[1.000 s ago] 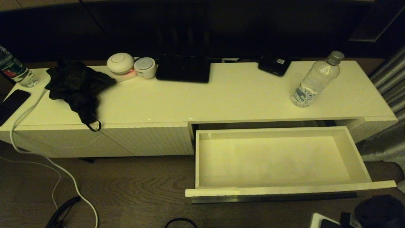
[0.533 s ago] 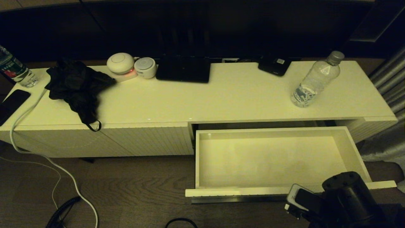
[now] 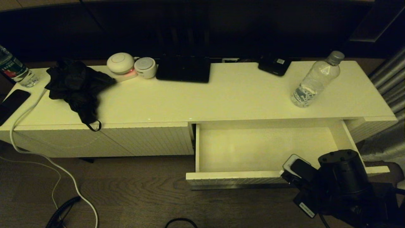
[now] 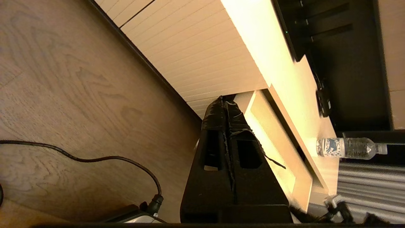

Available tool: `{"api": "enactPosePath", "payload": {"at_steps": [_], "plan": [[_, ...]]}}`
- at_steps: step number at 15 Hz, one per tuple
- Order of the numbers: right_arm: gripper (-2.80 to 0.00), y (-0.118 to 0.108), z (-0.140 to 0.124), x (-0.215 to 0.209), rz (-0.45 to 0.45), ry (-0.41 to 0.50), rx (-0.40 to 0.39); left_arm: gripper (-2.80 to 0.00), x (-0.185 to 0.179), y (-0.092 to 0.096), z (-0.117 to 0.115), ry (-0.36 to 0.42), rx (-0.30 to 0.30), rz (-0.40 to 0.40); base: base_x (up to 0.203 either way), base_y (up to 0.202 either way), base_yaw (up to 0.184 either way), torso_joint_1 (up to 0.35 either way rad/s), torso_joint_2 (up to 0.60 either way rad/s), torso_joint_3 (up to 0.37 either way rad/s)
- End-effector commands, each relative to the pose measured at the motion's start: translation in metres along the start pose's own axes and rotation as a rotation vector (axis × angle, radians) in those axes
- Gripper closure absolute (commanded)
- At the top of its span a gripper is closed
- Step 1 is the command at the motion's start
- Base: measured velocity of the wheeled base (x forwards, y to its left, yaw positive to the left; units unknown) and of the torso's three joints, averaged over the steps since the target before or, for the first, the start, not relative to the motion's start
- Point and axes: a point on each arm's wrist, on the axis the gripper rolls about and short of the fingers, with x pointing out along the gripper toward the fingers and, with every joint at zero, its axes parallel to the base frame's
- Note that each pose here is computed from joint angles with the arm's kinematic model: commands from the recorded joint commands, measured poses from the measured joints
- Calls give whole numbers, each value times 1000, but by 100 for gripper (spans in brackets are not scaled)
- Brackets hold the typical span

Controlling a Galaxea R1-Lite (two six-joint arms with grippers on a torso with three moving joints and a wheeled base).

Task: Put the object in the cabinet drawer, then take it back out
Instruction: Close the drawer

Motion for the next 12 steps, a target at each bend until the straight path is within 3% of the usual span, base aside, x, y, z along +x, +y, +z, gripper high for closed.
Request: {"api": "enactPosePath", "payload": {"at_steps": [1,12], "plan": [[0,3,-1,7,-2,18,-8,0,0,0,0,-2,-6,-1,0,0,0,0,0,0],[0,-14,41,55,-184,-126,151,0,0,0,0,-2,-6,-1,0,0,0,0,0,0]]}}
